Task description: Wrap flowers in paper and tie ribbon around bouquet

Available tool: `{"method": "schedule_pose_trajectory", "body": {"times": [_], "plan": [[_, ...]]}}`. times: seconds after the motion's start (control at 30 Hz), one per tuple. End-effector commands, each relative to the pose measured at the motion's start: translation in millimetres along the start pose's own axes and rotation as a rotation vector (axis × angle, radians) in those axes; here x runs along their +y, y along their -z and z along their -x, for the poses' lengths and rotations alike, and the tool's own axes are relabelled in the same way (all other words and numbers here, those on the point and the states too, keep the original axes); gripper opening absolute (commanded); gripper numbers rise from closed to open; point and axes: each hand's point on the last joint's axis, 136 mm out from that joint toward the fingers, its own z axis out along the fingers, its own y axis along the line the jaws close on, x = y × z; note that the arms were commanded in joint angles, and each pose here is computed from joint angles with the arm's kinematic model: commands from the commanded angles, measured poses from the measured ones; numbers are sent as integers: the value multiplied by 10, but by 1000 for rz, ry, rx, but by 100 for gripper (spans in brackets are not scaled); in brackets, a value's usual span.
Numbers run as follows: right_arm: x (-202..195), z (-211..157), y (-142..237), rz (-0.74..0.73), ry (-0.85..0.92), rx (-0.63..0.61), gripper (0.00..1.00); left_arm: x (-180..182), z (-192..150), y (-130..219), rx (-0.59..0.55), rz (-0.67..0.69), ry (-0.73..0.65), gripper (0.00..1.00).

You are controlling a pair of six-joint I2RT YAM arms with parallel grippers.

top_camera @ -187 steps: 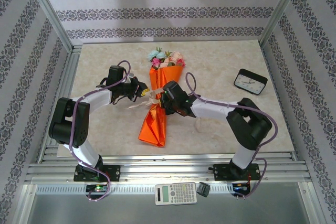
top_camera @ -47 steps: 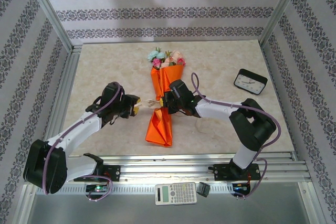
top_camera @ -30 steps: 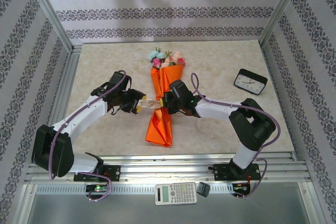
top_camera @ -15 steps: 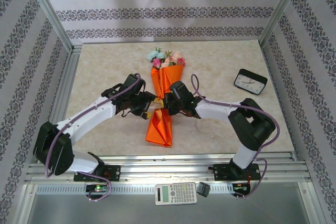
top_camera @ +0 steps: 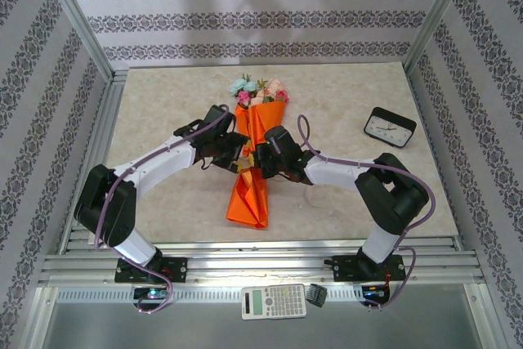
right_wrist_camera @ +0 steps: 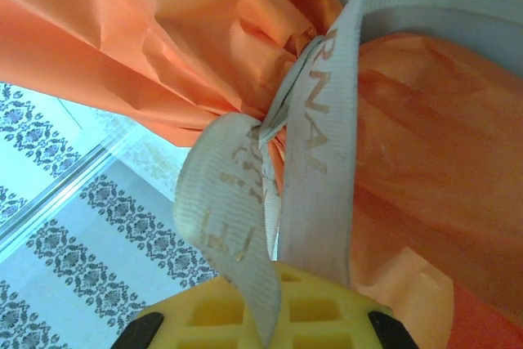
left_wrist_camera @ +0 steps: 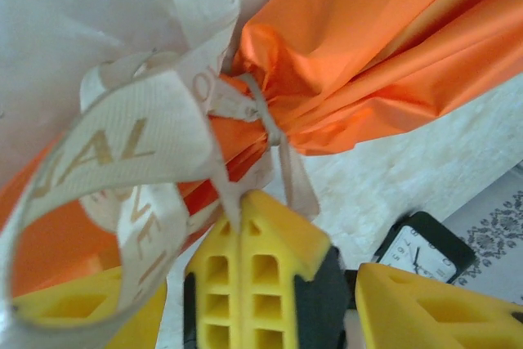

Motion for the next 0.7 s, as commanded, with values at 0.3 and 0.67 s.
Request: {"method": "schedule_pose_trajectory", "body": {"times": [0.3, 0.67], "plan": [[-16, -12, 5, 6, -3, 10, 0, 163, 167, -36, -8, 106, 85, 63], [-43, 10, -19, -1, -3, 10, 0, 134, 128, 589, -79, 184, 1, 63]]}}
